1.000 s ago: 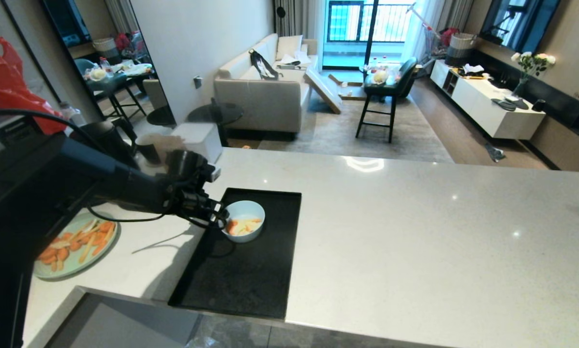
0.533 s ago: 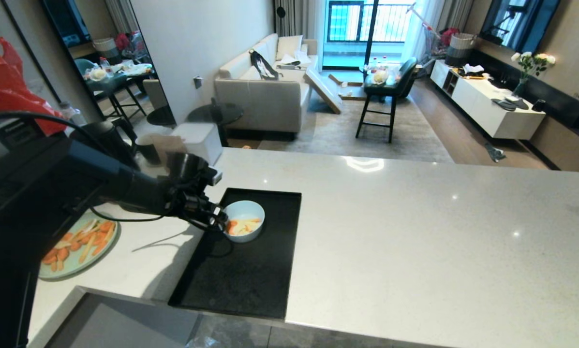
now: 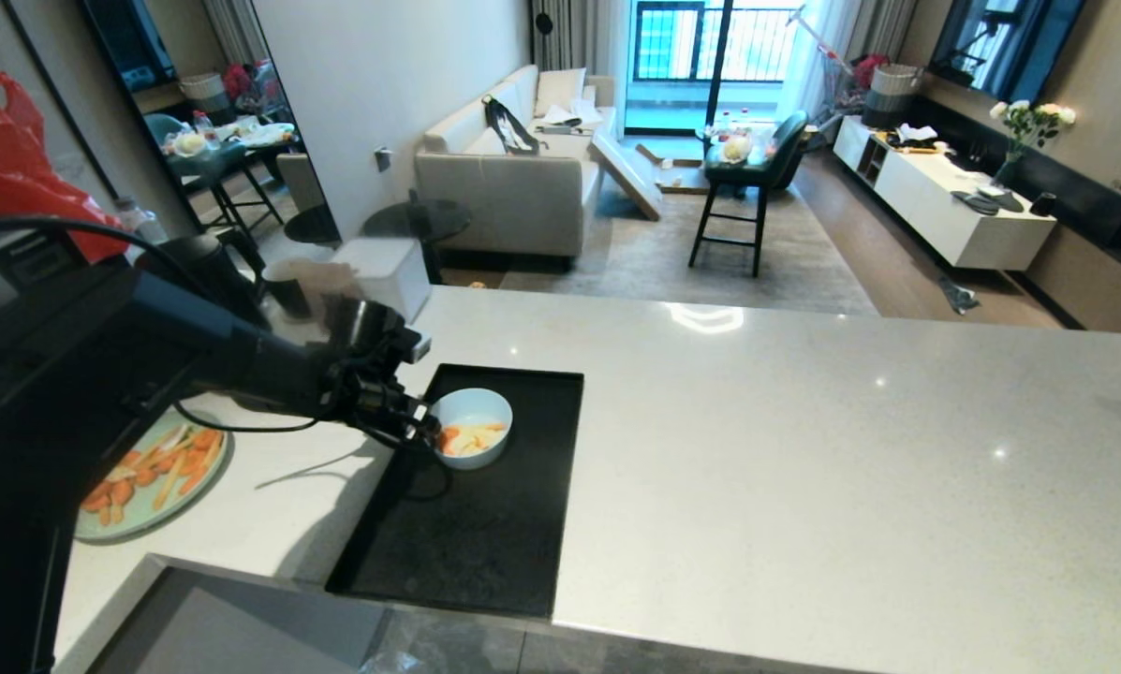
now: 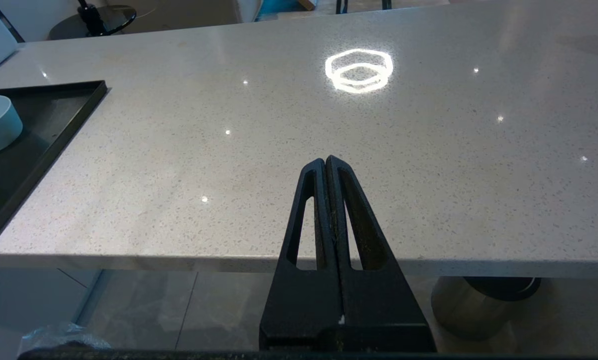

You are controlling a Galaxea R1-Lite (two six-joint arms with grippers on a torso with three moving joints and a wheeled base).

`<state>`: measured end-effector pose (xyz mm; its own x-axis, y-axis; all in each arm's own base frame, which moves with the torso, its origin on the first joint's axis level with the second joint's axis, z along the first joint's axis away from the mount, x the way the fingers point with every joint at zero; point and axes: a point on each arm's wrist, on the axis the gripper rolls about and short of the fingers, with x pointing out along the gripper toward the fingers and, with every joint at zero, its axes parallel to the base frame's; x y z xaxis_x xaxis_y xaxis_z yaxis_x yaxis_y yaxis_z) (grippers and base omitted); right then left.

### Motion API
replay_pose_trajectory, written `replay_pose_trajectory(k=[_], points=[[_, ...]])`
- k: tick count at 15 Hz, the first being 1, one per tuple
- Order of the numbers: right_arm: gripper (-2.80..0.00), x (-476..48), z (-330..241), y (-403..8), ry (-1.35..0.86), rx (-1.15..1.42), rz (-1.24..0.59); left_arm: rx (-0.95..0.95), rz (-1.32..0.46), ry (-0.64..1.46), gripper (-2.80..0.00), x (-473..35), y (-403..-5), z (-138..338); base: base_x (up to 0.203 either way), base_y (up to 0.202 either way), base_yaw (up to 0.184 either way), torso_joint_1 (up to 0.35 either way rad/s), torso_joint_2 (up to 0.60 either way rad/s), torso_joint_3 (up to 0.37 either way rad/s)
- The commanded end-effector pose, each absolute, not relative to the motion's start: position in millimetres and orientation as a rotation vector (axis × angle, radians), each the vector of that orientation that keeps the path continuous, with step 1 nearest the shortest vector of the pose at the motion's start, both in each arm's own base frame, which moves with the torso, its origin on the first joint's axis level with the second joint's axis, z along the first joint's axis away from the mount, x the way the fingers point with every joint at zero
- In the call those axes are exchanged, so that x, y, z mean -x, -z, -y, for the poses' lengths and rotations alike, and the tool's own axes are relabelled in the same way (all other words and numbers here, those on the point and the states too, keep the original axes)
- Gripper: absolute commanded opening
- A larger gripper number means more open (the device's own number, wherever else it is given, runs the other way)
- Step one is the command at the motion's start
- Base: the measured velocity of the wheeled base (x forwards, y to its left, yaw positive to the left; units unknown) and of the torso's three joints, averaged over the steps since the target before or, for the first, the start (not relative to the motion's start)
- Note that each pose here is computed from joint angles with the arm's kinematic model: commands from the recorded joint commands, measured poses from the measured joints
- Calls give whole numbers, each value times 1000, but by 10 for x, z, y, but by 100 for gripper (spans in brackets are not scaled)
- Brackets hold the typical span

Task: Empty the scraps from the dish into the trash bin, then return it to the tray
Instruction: Pick up the bowl with leftover food

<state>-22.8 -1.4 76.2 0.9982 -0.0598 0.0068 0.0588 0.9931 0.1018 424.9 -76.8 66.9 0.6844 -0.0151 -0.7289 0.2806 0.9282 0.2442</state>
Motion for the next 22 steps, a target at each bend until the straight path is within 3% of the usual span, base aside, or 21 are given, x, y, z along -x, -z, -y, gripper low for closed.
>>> replay_pose_trajectory(k=[1,7,8,22], points=[[-280,228,14,-763,59,-103,11,-357,-797,175,0,-4241,-691,798,0,0,0,0,0,0],[-280,228,14,-763,59,-103,11,-359,-800,187,0,-4240,-663,852,0,0,0,0,0,0],[-280,228,14,-763,59,-103,11,-359,-801,188,-280,-4241,-656,852,0,0,0,0,0,0],[-280,228,14,-763,59,-103,11,-362,-846,198,-280,-4210,-511,873,0,0,0,0,0,0]])
